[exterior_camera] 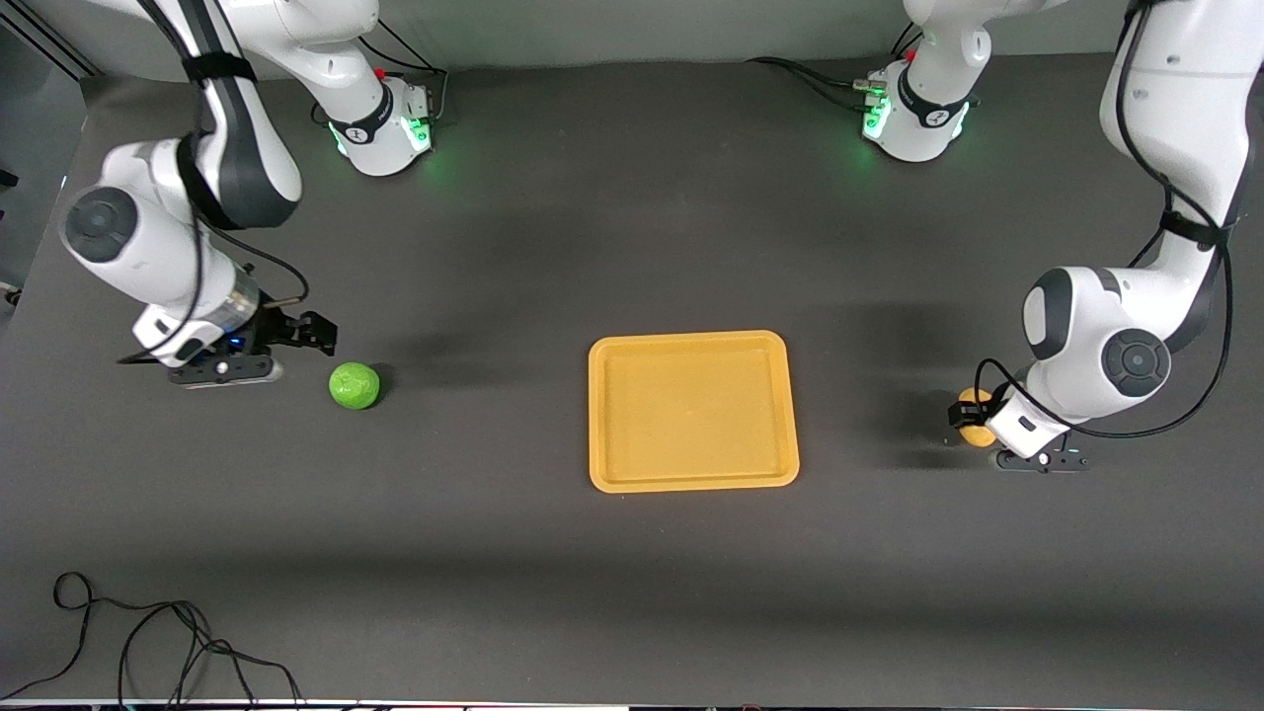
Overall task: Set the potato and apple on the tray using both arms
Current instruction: 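Reach the left gripper to the potato while the right gripper reaches the apple, then grasp the yellow potato with the left gripper and carry it over the tray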
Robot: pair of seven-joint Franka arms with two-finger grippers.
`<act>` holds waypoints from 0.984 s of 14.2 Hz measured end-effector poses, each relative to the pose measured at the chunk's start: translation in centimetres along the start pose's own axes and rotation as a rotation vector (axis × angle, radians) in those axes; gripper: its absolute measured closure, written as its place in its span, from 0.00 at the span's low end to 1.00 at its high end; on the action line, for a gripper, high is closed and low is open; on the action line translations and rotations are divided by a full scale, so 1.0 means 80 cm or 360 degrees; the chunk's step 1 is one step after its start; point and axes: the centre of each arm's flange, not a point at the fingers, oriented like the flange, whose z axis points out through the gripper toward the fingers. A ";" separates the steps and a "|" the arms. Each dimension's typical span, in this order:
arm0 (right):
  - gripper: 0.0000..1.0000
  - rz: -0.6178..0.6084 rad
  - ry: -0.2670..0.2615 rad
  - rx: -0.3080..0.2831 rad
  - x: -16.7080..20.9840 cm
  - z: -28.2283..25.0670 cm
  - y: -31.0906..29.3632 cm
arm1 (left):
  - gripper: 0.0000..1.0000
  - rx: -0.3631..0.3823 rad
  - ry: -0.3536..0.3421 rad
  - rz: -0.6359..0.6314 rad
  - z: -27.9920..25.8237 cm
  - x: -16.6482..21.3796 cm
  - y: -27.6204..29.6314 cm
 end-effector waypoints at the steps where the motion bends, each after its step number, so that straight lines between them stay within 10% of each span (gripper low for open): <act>1: 0.00 -0.0001 -0.0016 0.0002 0.001 0.025 -0.001 | 0.37 0.0014 0.0000 0.0019 -0.031 0.003 0.018; 8: 0.00 0.0005 -0.0041 0.0013 0.005 0.178 -0.001 | 0.37 0.0058 0.0066 -0.0018 -0.240 0.012 0.186; 14: 0.01 0.0011 -0.0037 0.0013 0.006 0.182 0.000 | 0.37 0.0053 -0.0009 -0.0120 -0.163 0.006 0.349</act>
